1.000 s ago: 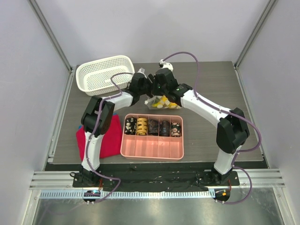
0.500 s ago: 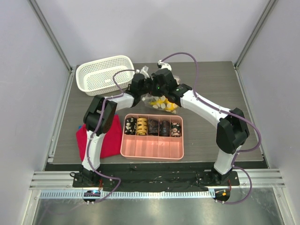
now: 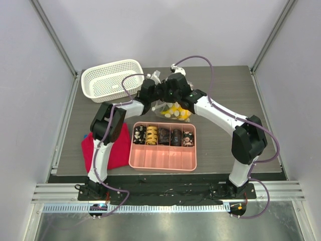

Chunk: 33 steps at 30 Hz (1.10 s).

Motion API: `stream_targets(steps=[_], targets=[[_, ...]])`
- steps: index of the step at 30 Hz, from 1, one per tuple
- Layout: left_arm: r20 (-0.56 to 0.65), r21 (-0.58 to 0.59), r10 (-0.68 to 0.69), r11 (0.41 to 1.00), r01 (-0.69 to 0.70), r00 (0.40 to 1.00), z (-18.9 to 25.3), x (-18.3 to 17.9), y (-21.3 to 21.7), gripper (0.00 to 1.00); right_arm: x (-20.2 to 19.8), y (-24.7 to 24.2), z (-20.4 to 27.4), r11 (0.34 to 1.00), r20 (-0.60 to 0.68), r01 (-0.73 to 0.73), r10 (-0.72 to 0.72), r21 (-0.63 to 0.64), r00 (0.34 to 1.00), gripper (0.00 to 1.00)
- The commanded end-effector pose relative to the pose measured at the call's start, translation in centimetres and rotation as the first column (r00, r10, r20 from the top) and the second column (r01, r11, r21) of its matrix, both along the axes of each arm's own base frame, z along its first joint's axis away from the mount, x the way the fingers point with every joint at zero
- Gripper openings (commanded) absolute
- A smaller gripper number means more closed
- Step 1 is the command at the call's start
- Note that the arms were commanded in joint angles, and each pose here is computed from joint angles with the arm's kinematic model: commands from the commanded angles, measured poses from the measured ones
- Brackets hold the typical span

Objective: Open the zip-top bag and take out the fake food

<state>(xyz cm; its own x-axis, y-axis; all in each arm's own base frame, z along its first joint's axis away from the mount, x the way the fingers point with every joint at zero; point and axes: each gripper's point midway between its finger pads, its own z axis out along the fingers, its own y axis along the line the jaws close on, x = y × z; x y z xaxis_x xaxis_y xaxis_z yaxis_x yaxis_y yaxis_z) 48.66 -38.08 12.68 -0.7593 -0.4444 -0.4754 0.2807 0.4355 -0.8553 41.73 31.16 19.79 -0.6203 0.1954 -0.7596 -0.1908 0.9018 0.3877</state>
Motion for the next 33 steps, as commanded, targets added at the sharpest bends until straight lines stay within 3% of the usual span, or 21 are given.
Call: stream_targets(steps=[1,10,16,26,33], targets=[[0.149,-0.041,0.001,0.999,0.005,0.989,6.1,-0.5,0.7,0.05,1.6,-2.9,3.4,0.996,0.085,0.092,-0.092,-0.005,0.992,0.01],[0.324,-0.073,-0.023,0.996,0.049,0.946,11.4,-3.5,2.2,0.0,4.0,-7.6,2.9,0.967,0.04,0.255,-0.256,0.024,0.966,0.01],[0.361,-0.063,-0.031,0.996,0.058,0.932,12.4,-4.5,2.7,0.0,4.9,-9.6,3.9,0.949,0.07,0.316,-0.316,0.012,0.946,0.01],[0.432,-0.079,0.151,0.988,-0.13,0.889,16.5,0.0,4.0,0.0,2.7,-5.9,2.6,0.993,0.076,0.119,-0.121,0.026,0.99,0.01],[0.469,-0.238,0.276,0.954,-0.181,0.839,20.4,3.4,5.0,0.0,1.0,-2.8,2.9,0.998,0.068,-0.019,0.015,0.054,0.998,0.02]])
